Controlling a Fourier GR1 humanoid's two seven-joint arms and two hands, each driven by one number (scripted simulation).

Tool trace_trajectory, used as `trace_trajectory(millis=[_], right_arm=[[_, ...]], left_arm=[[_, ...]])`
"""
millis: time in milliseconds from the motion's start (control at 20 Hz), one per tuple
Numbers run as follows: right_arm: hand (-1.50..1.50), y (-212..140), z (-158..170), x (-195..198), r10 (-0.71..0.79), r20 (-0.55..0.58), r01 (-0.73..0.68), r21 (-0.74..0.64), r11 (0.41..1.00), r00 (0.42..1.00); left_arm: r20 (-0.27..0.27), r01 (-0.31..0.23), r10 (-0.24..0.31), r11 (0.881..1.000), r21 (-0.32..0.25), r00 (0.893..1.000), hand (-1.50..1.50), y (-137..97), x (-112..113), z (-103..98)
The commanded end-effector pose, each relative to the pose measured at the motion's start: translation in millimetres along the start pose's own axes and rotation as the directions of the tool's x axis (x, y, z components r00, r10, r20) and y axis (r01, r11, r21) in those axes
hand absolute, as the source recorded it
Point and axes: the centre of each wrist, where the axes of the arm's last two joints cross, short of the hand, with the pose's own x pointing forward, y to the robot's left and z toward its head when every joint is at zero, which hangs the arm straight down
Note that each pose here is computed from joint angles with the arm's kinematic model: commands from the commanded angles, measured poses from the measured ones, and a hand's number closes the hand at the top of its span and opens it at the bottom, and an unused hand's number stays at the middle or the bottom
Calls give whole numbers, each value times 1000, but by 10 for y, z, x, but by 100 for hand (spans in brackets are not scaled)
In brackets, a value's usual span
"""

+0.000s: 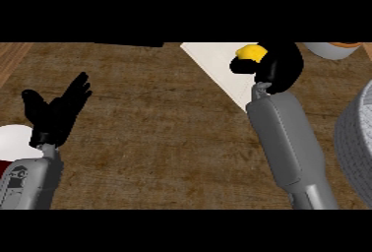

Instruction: Pick the lemon from the placemat and place it in the basket

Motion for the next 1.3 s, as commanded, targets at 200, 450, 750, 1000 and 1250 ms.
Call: trace_trajectory(millis=[200, 450, 750, 1000, 1250], right_arm=[[150, -227, -39, 957, -78, -83, 54, -262, 964, 993], [150, -292, -154, 1113, -15, -124, -29, -341, 940, 992], [150, -652, -541, 1329, 8, -157, -77, -437, 896, 988], [150, -929, -909, 1274, -3, -192, -96, -507, 856, 981], [150, -1089, -1181, 1166, 87, -307, -252, -551, 796, 948]], left_arm=[[-20, 0, 1, 1000, 27, 1000, 0, 49, -13, -17], [-44, 4, -2, 999, 45, 999, 0, 162, -157, 58], [-20, -8, 8, 1000, 29, 1000, 0, 127, -32, -18], [-40, -14, 16, 998, 59, 999, 0, 124, -57, 25], [-41, -10, 13, 998, 61, 999, 0, 68, -147, 25]])
